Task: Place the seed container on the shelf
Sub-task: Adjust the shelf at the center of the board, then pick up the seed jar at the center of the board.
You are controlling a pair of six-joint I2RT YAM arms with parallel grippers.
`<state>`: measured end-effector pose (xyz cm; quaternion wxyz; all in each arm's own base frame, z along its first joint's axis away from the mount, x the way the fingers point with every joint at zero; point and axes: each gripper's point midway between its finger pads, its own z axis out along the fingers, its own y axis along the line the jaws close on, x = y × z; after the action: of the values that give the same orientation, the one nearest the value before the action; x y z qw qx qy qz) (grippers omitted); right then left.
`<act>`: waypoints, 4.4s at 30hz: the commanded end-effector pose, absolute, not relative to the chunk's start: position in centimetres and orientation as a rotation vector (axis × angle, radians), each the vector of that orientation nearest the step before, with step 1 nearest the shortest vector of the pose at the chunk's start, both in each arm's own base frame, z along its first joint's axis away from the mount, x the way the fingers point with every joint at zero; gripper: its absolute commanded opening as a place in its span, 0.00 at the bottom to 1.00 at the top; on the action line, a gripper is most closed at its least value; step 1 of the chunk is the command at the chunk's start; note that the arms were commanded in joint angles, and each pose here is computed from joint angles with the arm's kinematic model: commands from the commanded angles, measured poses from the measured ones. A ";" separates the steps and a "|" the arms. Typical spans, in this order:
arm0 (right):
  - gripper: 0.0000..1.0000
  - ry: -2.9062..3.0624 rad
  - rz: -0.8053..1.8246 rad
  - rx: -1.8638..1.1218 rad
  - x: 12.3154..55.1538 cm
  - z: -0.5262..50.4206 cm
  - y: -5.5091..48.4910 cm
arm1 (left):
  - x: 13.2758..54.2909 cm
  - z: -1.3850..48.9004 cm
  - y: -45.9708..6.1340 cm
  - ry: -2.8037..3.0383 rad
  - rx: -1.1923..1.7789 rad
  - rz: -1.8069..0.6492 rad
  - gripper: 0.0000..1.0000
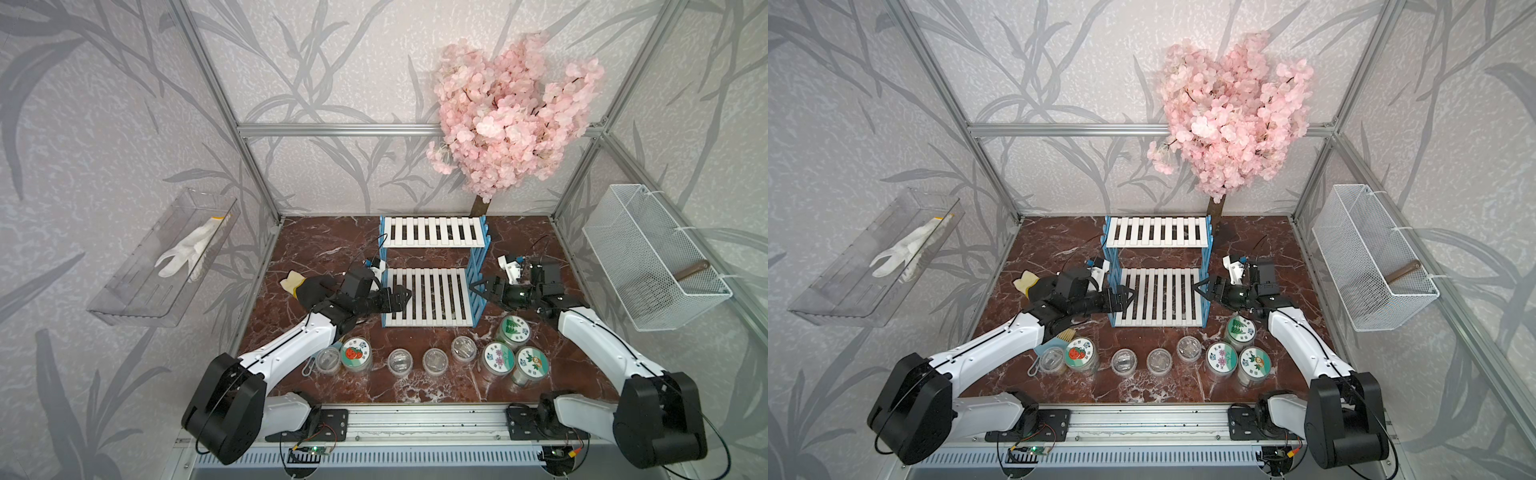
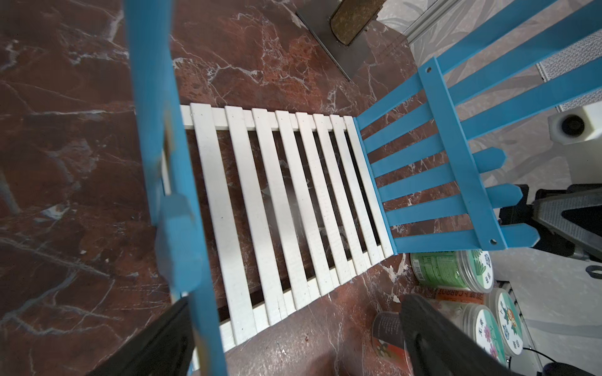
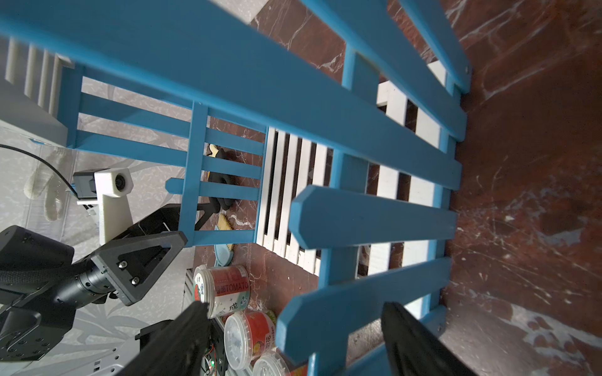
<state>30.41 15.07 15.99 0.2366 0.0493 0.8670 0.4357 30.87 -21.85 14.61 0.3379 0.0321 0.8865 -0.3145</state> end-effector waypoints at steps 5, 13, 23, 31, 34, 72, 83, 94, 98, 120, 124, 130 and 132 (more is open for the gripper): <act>0.85 2.371 1.221 0.160 31.3 17.2 15.3 | 31.8 14.7 -20.3 2.284 -0.014 -0.732 0.99; 0.84 2.342 1.180 0.092 30.0 18.2 15.1 | 32.4 15.3 -19.9 2.274 -0.030 -0.730 0.99; 0.87 2.333 0.867 0.114 28.1 21.3 11.7 | 30.5 17.8 -20.0 2.217 0.045 -0.798 1.00; 0.87 2.417 0.689 -0.374 21.1 22.5 17.3 | 26.7 21.7 -18.6 2.075 0.123 -0.849 1.00; 0.85 2.385 0.595 -0.571 19.1 21.6 20.1 | 25.1 21.9 -18.4 2.077 0.134 -0.892 1.00; 0.87 2.635 0.262 -0.604 17.0 10.3 20.5 | 20.6 17.7 -27.1 2.058 0.660 -0.738 1.00; 0.93 2.648 0.214 -0.618 17.6 8.9 20.7 | 20.9 17.5 -26.9 2.059 0.656 -0.713 1.00; 0.90 2.677 0.192 -0.593 17.9 7.7 20.3 | 20.9 17.3 -26.8 2.067 0.645 -0.713 1.00; 0.90 2.691 0.162 -0.581 17.9 7.4 20.1 | 21.0 17.4 -26.8 2.066 0.646 -0.712 1.00; 0.87 2.744 0.138 -0.540 17.4 5.6 19.1 | 16.6 14.0 -29.6 2.023 1.170 -0.799 1.00; 0.85 2.744 0.154 -0.534 17.5 5.4 19.3 | 16.9 13.9 -29.8 2.040 1.160 -0.798 1.00; 0.81 2.738 0.166 -0.549 17.7 5.7 19.7 | 17.3 14.0 -29.9 2.045 1.129 -0.792 1.00; 0.79 2.736 0.168 -0.550 17.7 5.8 19.8 | 17.4 14.0 -29.9 2.049 1.120 -0.788 1.00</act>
<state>17.67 19.78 5.81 0.1761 -0.1971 0.9626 0.0590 16.75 -29.19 12.49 0.3130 0.4320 0.7916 -0.2979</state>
